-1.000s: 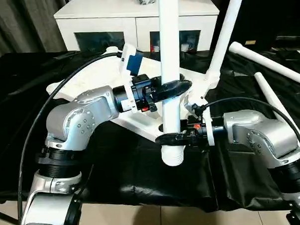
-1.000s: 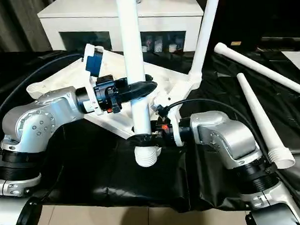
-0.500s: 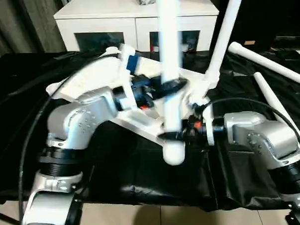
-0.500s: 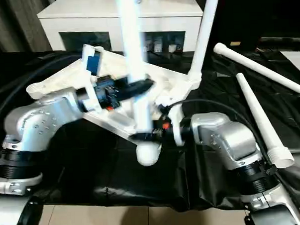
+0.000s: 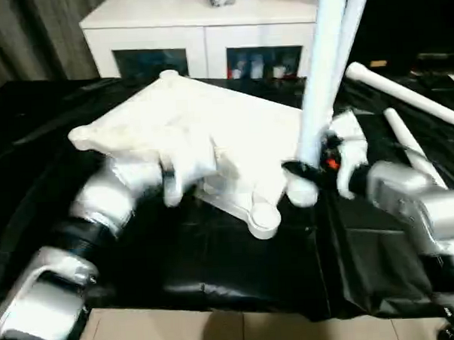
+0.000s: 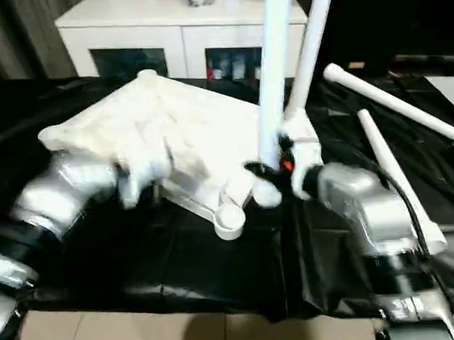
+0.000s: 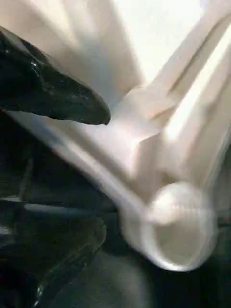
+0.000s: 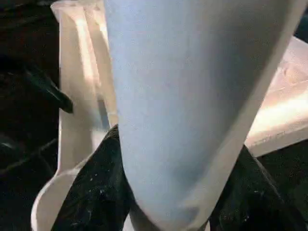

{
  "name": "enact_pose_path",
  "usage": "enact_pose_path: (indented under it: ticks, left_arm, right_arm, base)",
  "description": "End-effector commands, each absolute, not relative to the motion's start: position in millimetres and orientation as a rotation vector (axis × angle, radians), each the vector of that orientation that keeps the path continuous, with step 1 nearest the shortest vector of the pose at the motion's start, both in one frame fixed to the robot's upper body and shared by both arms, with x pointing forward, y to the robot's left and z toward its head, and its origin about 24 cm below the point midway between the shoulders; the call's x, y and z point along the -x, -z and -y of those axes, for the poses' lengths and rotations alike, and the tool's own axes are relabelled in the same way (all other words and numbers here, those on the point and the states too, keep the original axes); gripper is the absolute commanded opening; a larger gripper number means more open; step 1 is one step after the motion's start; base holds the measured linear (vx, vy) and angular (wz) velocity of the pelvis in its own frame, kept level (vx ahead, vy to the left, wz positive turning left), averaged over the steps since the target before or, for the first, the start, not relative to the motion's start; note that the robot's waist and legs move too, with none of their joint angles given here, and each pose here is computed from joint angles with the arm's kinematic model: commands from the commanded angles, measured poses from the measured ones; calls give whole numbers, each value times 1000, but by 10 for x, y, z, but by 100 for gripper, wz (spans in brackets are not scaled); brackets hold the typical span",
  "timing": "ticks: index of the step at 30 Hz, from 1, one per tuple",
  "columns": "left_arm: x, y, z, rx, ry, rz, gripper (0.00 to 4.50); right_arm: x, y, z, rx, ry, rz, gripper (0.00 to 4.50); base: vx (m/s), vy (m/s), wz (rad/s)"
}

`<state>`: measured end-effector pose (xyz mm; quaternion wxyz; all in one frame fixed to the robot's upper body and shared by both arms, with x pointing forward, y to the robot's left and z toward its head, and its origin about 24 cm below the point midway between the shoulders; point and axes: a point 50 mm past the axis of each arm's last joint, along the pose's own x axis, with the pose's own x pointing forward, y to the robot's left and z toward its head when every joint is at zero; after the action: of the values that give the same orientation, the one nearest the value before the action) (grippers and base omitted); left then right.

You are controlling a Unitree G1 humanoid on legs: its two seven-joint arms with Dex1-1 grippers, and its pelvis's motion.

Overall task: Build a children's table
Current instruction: Insert table leg to table base

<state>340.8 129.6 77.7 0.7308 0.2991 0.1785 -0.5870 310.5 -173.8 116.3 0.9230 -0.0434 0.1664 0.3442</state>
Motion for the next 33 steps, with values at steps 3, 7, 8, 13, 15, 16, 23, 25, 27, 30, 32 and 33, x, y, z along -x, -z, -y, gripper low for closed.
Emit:
enact_pose_path:
  ticks: [3, 7, 8, 13, 15, 16, 23, 25, 27, 30, 32, 33]
  left_arm:
    - [-3519, -791, -1247, -829, 1318, -378, 341]
    - [-3569, -729, -1219, -925, 1288, -398, 304]
    - [-3579, -725, -1215, -933, 1280, -397, 294]
    - [-3617, -627, -1217, -1012, 1266, -450, 247]
    - [-3624, -610, -1225, -1012, 1256, -468, 220]
    - [-3624, -610, -1225, -1012, 1256, -468, 220]
    - [-3606, -557, -1188, -960, 1279, -521, 162]
    - [-3566, -507, -1170, -960, 1330, -562, 146]
    - [-3530, -469, -1179, -943, 1368, -616, 134]
    - [-3490, -444, -1204, -935, 1428, -697, 117]
    - [-3470, -432, -1219, -931, 1454, -735, 110]
    - [-3461, -425, -1227, -925, 1462, -751, 96]
  right_arm:
    - [-2979, -1268, 1707, 132, -789, -308, 185]
    - [-2909, -1255, 1692, 152, -819, -319, 185]
    - [-2901, -1254, 1692, 153, -822, -320, 185]
    - [-2761, -1230, 1662, 160, -894, -346, 185]
    - [-2739, -1225, 1661, 158, -902, -350, 185]
    - [-2739, -1225, 1661, 158, -902, -350, 185]
    - [-2700, -1196, 1658, 162, -910, -363, 185]
    - [-2694, -1190, 1654, 163, -913, -367, 185]
    - [-2698, -1186, 1653, 164, -914, -368, 185]
    - [-2707, -1180, 1658, 170, -916, -371, 185]
    - [-2715, -1175, 1662, 177, -917, -373, 185]
    - [-2717, -1174, 1658, 178, -918, -372, 185]
  base:
    - [0, 0, 0]
    - [0, 0, 0]
    - [0, 0, 0]
    - [0, 0, 0]
    - [0, 0, 0]
    - [0, 0, 0]
    - [0, 0, 0]
    - [0, 0, 0]
    - [0, 0, 0]
    - [0, 0, 0]
    - [0, 0, 0]
    - [0, 0, 0]
